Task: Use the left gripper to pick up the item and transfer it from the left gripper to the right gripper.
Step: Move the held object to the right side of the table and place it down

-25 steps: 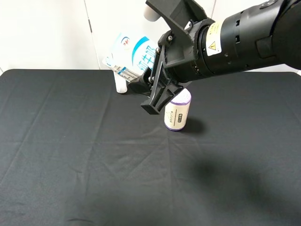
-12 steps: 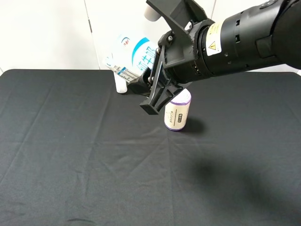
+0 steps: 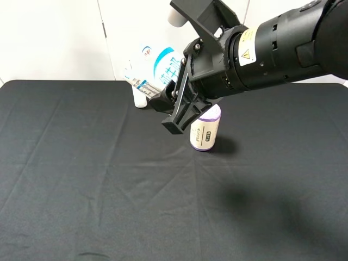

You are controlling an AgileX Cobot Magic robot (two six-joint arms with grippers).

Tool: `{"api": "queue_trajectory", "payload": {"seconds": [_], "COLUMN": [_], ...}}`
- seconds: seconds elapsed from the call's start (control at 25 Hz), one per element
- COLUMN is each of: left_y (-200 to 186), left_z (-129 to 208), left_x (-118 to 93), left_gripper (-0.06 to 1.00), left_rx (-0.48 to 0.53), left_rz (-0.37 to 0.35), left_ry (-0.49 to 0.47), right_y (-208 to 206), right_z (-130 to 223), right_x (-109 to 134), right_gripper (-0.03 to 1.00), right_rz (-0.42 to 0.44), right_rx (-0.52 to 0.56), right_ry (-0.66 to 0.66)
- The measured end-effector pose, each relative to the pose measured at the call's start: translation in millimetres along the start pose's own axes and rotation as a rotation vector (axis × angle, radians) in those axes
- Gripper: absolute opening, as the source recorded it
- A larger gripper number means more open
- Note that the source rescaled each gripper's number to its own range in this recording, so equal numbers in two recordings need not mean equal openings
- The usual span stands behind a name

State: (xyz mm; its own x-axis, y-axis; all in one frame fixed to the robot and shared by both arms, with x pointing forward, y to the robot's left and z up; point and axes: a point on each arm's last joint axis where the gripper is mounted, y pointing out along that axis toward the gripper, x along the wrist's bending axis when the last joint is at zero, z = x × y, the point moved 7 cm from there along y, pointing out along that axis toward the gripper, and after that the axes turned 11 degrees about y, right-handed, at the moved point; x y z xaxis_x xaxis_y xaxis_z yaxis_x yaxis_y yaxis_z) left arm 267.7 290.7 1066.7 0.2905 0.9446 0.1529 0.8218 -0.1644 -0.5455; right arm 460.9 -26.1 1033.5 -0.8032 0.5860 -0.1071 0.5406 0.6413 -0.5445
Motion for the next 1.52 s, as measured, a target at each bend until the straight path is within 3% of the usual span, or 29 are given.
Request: {"api": "queue_trajectory", "payload": {"seconds": [0.2,0.44,0.96,1.24,1.52], "left_y": [10,39,49,49,49], "left_z": [27,52,48,48,47], "left_x": [-4,-4,-4,-4,-3], "left_gripper": [1.00,0.98,0.96,0.96,0.96], "left_rx": [-0.003,0.087,0.045,0.044,0.035], "left_rz": [-0.008,-0.018,-0.020,-0.020,-0.022], "left_ry": [-0.034,-0.049,-0.049,-0.049,-0.049], "right_y": [0,0,0,-3,-12], "right_z": [0,1,4,31,62], "right_x": [0,0,1,2,-1], "right_gripper": [0.01,0.01,0.01,0.00,0.00], "right_rz": [-0.001,-0.003,-0.006,0.000,0.059], "right_rx": [0.002,0.004,0.025,0.192,0.391], "right_ry": [0.005,0.012,0.038,0.157,0.287]}}
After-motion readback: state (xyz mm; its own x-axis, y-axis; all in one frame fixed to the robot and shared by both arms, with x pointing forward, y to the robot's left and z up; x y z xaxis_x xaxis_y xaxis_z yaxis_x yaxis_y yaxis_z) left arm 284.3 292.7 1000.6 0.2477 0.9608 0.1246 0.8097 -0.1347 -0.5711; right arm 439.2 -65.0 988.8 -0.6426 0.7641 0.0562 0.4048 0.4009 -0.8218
